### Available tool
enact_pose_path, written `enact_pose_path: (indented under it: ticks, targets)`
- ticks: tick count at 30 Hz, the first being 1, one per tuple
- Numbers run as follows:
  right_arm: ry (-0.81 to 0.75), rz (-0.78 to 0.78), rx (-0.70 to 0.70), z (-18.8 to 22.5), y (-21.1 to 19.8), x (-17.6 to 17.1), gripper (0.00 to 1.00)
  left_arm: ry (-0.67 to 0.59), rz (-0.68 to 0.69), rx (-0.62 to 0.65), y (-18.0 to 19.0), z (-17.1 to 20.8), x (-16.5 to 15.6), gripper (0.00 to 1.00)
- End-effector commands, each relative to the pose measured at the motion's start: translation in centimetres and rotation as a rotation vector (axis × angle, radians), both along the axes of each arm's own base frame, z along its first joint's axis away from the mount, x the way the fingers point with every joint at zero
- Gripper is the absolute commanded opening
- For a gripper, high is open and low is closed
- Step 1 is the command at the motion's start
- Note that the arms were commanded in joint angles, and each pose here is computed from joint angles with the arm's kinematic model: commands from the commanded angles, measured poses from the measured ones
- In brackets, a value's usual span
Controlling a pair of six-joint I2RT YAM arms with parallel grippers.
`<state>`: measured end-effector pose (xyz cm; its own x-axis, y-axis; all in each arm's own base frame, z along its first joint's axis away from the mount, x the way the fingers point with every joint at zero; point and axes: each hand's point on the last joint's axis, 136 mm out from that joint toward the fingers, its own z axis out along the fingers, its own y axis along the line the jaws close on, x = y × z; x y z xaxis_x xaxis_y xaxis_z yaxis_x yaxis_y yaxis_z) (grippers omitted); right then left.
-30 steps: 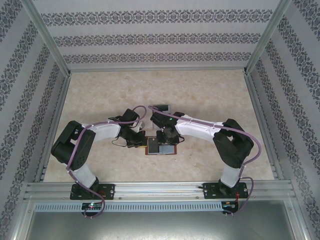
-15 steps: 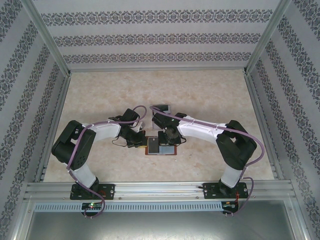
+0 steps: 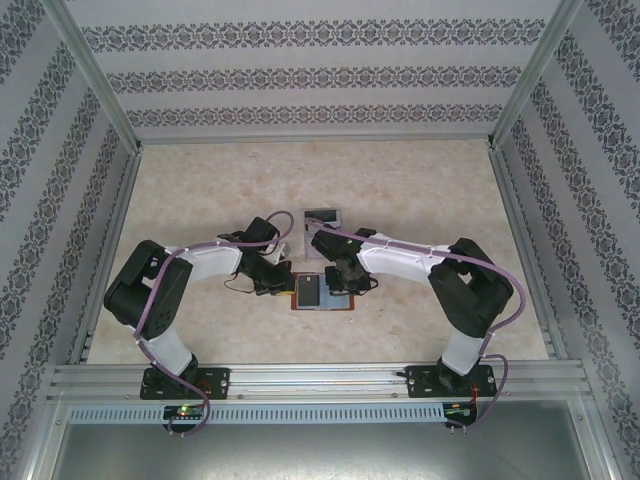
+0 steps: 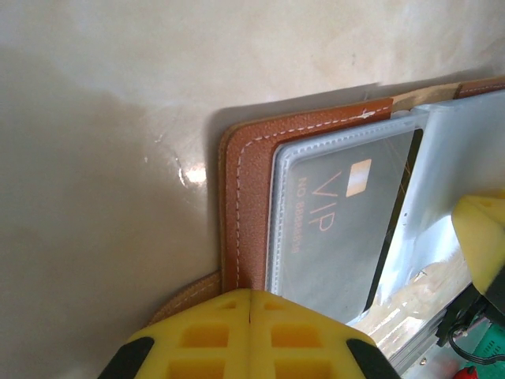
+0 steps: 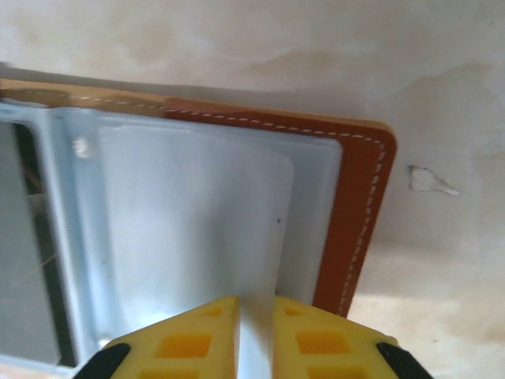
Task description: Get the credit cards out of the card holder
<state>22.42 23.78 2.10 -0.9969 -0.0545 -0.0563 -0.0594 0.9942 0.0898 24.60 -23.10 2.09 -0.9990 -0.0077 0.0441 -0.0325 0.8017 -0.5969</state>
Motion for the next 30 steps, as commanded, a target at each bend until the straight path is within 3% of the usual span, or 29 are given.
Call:
enact_pose_path:
  ticks: [1,8,18,22,30]
  targets:
    - [0.007,0.006,-0.084,-1.1,-1.8,-0.2,0.19,0.035,-0.003,0.072,0.9,-1.2,-0.8,0.04]
    - [0.003,-0.01,-0.111,-1.0,-2.9,-0.2,0.32,0.011,0.001,0.073,0.8,-0.4,-0.4,0.05]
    - [-0.003,-0.051,-0.049,-0.2,-3.4,-0.2,0.39,-0.01,0.005,0.068,0.7,0.4,0.0,0.05]
    - [0.028,-0.06,-0.001,-1.0,-3.2,-0.5,0.37,-0.027,0.007,0.06,0.6,1.0,0.3,0.04]
    - [0.028,-0.042,0.063,-1.4,-2.1,-0.2,0.25,-0.057,0.01,0.023,-0.1,2.6,0.9,0.05]
